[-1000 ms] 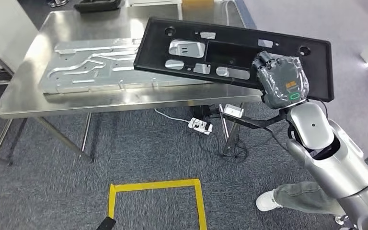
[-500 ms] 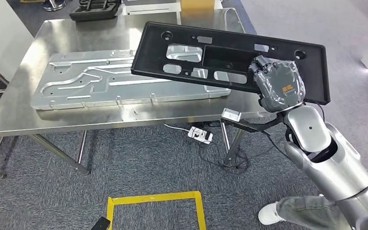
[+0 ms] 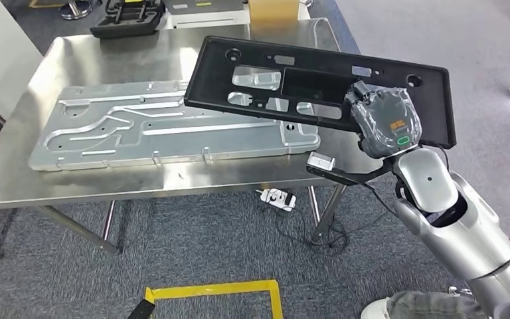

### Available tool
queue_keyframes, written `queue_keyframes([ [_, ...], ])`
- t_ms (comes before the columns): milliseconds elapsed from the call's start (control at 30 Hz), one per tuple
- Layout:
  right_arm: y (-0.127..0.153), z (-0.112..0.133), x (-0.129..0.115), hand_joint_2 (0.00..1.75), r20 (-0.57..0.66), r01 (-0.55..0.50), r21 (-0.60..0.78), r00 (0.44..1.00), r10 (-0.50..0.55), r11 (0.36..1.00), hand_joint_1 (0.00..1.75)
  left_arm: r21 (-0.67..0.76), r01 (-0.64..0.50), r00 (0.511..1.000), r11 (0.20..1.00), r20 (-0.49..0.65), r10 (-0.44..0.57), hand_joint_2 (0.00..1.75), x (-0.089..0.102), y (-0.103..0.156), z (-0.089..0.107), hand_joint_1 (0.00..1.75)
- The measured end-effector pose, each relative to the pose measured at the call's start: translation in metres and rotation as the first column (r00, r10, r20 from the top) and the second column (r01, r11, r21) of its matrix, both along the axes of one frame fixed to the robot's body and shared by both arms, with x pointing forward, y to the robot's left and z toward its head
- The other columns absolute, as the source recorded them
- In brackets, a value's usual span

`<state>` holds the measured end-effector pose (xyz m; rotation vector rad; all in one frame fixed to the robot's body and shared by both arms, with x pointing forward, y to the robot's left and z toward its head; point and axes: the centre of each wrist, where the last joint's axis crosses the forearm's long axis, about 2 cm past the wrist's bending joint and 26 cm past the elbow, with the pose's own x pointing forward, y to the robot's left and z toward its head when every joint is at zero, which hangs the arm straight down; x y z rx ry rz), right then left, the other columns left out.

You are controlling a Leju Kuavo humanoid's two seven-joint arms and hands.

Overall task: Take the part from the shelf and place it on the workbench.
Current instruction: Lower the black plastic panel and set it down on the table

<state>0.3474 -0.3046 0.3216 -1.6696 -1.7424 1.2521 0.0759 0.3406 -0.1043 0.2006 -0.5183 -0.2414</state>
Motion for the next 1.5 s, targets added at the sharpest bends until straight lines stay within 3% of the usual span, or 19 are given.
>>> queue_keyframes([
  [333,0.000,-0.001,0.000,1.75,-0.011,-0.001,-0.014,1.000,0.001,1.000,1.75,0.009,0.002,1.000,1.000,-0.027,-0.002,1.75,0.000,0.002,0.000,0.00],
  [833,0.001,-0.010,0.000,1.75,-0.042,-0.014,-0.022,0.999,0.013,1.000,1.75,0.118,-0.022,0.994,0.993,-0.105,0.034,1.75,0.002,0.046,0.007,0.00],
  [1233,-0.001,-0.026,-0.001,1.75,-0.110,-0.022,-0.013,0.994,0.020,1.000,1.75,0.048,-0.103,0.994,0.993,-0.020,0.104,1.75,0.001,0.051,0.007,0.00],
  [1367,-0.002,-0.034,0.000,0.00,-0.198,-0.011,-0.009,0.980,0.009,1.000,0.00,0.010,-0.100,0.995,0.995,-0.009,0.100,1.75,0.001,0.051,0.007,0.00],
  [1500,-0.001,-0.044,0.002,0.00,-0.291,-0.001,-0.005,0.957,0.000,1.000,0.00,0.007,-0.118,0.993,0.993,0.008,0.118,1.75,0.003,0.052,0.008,0.00],
])
